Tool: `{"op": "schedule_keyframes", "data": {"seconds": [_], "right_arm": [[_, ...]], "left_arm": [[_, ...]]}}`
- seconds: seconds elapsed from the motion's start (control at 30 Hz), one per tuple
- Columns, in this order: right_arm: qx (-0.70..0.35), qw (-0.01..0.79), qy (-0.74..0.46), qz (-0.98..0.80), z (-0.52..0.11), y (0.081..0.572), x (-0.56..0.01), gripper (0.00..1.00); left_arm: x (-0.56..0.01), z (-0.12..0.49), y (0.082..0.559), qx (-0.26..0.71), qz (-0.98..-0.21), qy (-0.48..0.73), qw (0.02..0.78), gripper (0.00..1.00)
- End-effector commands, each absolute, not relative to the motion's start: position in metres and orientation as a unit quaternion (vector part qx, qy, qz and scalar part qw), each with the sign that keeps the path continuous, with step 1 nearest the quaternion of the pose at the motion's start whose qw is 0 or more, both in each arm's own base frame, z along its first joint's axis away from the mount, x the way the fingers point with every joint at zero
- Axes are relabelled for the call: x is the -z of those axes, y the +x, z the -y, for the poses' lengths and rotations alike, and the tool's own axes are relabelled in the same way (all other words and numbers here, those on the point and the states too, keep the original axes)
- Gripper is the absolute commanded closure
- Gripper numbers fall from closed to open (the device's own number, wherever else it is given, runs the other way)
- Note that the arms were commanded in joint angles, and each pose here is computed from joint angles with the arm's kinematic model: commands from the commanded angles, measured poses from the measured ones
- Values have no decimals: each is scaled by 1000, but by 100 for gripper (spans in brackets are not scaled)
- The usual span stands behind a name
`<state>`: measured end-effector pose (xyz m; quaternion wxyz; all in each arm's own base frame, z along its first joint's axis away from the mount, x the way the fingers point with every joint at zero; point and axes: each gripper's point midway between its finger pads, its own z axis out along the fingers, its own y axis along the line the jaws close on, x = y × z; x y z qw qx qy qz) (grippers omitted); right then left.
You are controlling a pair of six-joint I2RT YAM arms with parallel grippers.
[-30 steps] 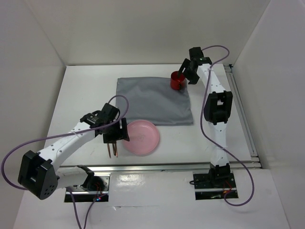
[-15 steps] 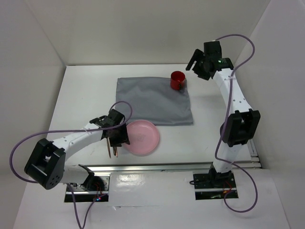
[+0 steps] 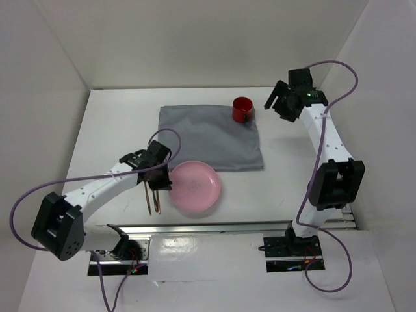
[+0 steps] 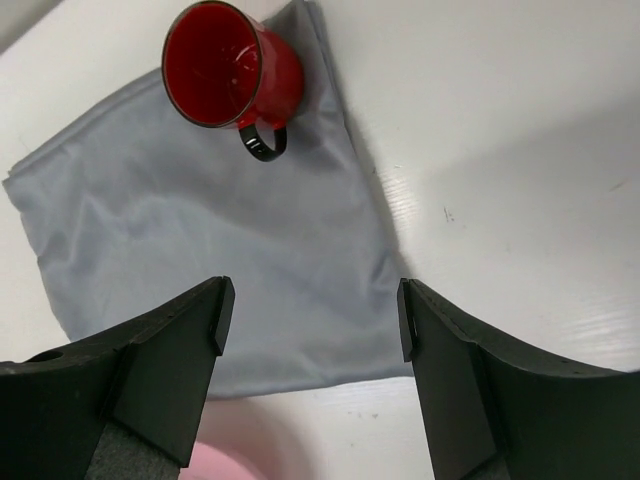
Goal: Set the dinner table for one person
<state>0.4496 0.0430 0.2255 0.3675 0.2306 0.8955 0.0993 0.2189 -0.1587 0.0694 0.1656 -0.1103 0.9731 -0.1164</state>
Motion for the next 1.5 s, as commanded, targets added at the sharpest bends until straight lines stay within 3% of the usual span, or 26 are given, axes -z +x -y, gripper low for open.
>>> {"op": "schedule_keyframes", "data": {"seconds": [0.0, 0.2, 0.5, 0.77, 1.0, 1.03, 1.1, 1.13, 1.17, 1.2, 1.33, 1.47], "right_arm": [[-100, 423, 233, -870, -28, 429, -274, 22], [-87, 408, 237, -877, -20, 394, -266, 22], [-77, 386, 237, -888, -14, 362, -252, 22], [-71, 379, 238, -891, -10, 350, -249, 22], [-71, 379, 238, -891, -10, 350, -249, 21], [-75, 374, 236, -894, -12, 352, -246, 20], [-75, 374, 236, -894, -12, 352, -246, 20], [-75, 374, 236, -894, -12, 352, -246, 19], [-75, 374, 236, -894, -12, 352, -246, 18], [-75, 374, 236, -894, -12, 352, -246, 18], [-79, 373, 234, -894, -14, 352, -246, 18], [-80, 377, 234, -892, -14, 350, -249, 17]], "left_arm": [[-129, 161, 230, 135, -964, -78, 213, 100], [-184, 190, 305, 167, -946, -83, 265, 100], [-158, 209, 440, 131, -945, -118, 273, 100], [-113, 209, 472, 142, -950, -142, 238, 100], [-64, 212, 465, 133, -961, -145, 192, 100], [-68, 213, 468, 136, -960, -145, 196, 96], [-60, 210, 466, 125, -964, -142, 188, 75], [-59, 208, 466, 121, -964, -143, 191, 61], [-59, 207, 467, 116, -963, -145, 193, 32], [-65, 207, 468, 119, -962, -144, 199, 21], [-95, 203, 470, 120, -958, -127, 229, 9], [-139, 179, 452, 79, -952, -125, 268, 12]]}}
